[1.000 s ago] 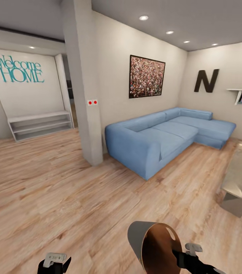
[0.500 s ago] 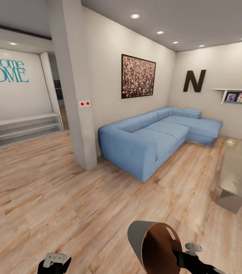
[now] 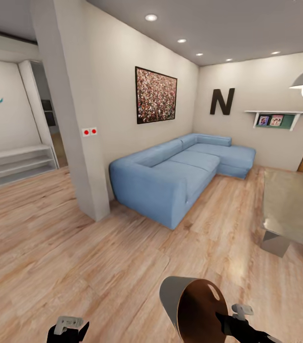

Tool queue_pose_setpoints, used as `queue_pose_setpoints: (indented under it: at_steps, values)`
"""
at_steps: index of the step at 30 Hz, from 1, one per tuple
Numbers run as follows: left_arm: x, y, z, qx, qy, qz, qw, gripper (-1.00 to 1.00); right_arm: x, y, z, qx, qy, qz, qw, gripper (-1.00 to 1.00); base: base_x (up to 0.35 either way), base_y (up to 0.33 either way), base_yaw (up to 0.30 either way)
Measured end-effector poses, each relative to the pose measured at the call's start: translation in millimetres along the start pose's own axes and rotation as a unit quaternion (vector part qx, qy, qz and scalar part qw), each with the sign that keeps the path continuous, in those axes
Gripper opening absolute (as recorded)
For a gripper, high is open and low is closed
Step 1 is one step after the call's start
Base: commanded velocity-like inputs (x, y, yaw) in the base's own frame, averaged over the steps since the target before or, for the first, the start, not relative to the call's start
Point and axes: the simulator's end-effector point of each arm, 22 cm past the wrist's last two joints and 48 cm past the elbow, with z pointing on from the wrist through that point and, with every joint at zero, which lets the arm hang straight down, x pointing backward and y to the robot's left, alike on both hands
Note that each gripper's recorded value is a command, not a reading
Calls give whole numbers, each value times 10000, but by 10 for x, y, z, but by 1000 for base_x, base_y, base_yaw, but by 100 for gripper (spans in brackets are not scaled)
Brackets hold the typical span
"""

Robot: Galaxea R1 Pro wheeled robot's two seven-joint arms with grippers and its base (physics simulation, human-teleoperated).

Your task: Put the three can of soda from the living room inside the tash can in the kitchen.

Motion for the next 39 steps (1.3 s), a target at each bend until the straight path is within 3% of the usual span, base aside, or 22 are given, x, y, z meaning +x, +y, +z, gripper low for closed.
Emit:
queue_pose_setpoints:
  at_steps: [27, 39]
  values:
    - [-7, -17, -1, 50, -10, -22, 10000, 100, 2, 0, 0, 1, 5, 2, 10000, -100, 183, 257, -252]
    - [-10, -55, 4, 96, -7, 53, 9999, 100, 2, 0, 0, 1, 5, 3, 10000, -100, 242, -83, -252]
